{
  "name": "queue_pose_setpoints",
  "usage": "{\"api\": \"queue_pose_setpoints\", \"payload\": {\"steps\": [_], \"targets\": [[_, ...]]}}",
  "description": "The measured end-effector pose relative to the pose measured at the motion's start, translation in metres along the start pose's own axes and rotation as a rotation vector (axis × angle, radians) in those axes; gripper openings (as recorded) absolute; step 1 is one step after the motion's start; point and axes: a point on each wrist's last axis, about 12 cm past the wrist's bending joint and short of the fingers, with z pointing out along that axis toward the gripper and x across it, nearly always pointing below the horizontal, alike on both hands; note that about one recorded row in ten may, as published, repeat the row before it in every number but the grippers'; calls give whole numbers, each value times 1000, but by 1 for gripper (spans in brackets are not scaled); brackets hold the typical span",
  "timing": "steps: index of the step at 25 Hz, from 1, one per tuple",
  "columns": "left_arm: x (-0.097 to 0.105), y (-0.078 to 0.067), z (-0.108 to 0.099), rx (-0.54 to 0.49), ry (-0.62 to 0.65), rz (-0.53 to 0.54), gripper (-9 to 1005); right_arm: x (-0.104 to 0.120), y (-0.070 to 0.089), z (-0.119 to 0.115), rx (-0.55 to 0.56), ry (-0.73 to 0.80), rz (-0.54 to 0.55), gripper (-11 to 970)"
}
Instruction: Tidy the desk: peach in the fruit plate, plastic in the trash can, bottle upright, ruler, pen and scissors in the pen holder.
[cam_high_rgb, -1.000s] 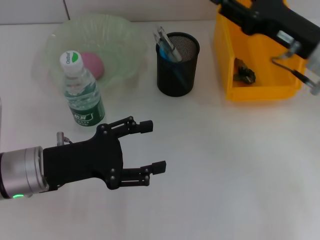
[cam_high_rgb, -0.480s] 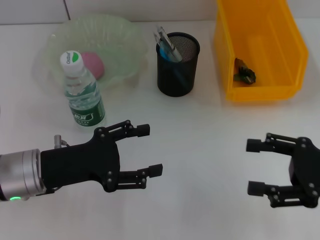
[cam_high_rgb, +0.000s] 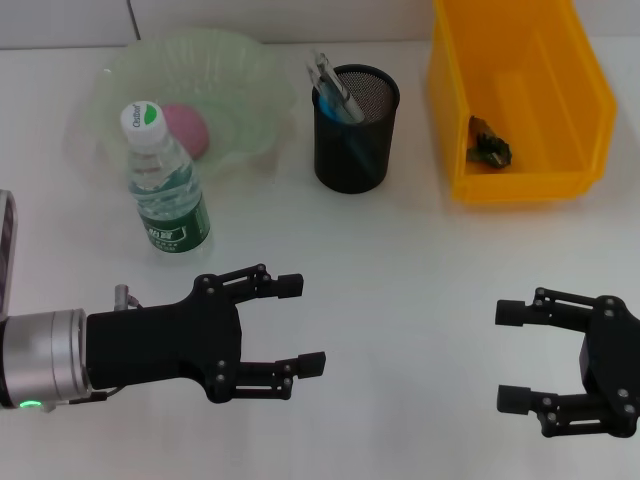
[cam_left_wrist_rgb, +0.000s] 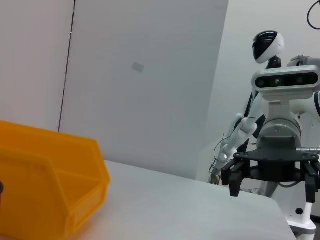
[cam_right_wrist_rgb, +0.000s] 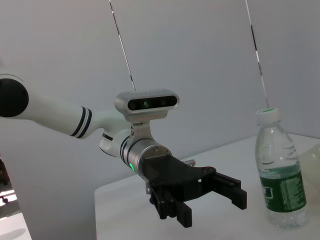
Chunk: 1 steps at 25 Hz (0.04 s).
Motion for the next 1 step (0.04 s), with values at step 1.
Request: {"api": "queue_pose_setpoints", "payload": {"steps": [1], "targets": [[0, 0, 0, 0, 0, 0, 866, 0, 0, 1, 1, 0, -1, 847]]}}
